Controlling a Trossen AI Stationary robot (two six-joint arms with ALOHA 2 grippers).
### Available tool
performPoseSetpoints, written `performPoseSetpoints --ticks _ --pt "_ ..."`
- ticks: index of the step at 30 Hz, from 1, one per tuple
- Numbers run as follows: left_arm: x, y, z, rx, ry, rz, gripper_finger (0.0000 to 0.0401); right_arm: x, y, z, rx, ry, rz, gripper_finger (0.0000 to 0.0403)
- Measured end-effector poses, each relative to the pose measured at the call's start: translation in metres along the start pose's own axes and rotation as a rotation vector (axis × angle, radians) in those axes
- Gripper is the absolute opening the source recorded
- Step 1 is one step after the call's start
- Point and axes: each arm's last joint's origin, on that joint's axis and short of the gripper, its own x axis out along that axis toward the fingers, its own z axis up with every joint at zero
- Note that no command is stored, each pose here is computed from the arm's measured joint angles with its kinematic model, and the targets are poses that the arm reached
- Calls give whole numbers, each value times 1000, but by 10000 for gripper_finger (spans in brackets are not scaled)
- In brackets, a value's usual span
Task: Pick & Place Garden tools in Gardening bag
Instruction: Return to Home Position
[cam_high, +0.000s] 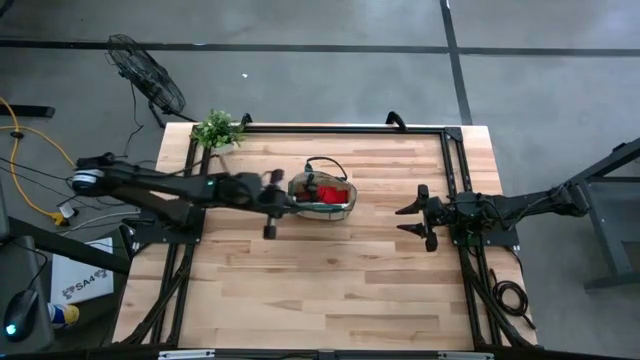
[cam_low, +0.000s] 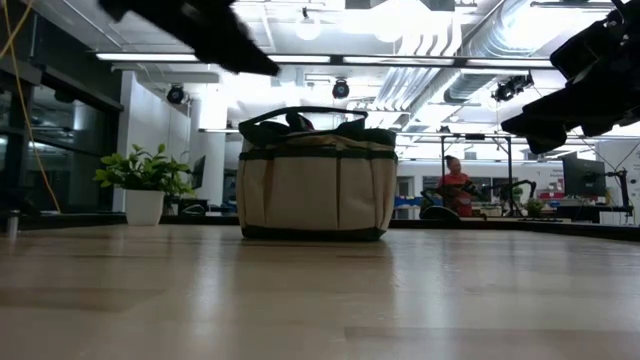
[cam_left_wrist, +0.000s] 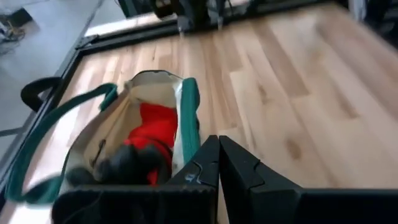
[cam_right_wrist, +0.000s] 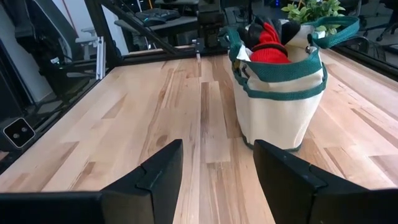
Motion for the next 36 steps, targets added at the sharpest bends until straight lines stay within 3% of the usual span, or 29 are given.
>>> performPoseSetpoints --ticks 6,14,23,31,36 --pt "-38 -6 -40 -122 -118 -2 1 0 0 -1 0 6 -1 189" --pt "-71 -17 -92 -181 -300 -72 1 0 0 -1 0 6 -1 189" --pt "-92 -24 -125 -183 -431 -133 1 0 0 -1 -1 6 -1 189" --pt "-104 -27 -138 -194 -532 -154 1 0 0 -1 0 6 -1 189" --pt "-108 -28 -148 -164 -485 -122 1 0 0 -1 -1 6 -1 189"
